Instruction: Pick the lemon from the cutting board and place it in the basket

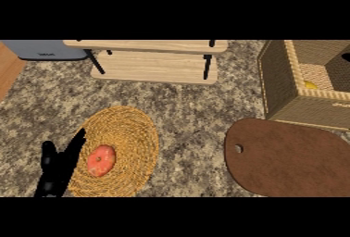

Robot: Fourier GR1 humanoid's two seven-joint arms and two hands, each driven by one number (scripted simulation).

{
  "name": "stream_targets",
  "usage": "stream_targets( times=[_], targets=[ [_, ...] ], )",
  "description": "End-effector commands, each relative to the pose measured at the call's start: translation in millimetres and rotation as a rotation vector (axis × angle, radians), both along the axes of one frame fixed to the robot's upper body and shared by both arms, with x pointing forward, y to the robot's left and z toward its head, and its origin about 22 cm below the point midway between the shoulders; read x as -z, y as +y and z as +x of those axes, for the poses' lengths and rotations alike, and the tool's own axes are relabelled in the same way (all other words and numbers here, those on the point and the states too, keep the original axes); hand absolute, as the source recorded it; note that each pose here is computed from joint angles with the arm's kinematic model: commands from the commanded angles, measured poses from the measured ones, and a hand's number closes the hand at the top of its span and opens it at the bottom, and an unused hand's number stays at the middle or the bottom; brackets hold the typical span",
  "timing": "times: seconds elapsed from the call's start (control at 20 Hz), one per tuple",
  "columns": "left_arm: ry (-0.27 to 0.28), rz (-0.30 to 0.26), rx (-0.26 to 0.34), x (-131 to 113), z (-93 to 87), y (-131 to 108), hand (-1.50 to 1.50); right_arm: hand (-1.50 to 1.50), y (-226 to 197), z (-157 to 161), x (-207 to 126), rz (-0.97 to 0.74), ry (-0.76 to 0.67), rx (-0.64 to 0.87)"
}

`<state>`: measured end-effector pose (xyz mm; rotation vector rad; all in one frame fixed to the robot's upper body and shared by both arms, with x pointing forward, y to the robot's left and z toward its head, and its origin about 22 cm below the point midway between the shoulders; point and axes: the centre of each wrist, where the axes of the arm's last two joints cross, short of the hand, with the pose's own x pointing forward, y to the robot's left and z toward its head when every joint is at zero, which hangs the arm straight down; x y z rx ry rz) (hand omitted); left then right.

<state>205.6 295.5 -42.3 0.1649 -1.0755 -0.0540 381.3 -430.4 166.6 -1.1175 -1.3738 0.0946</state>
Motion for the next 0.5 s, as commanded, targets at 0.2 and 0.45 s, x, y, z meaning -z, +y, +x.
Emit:
stream_targets(
  times=[0.2,0.45],
  targets=[
    [0.075,-0.031,-0.029,13.2,-15.7,8.4,0.00,-1.50,-36.0,-26.2,-9.7,0.106,-0.119,0.064],
    [0.073,-0.015,-0.026,6.2,3.5,0.3,0.00,-1.50,-71.8,-48.8,-11.1,0.178,-0.161,0.176]
  ],
)
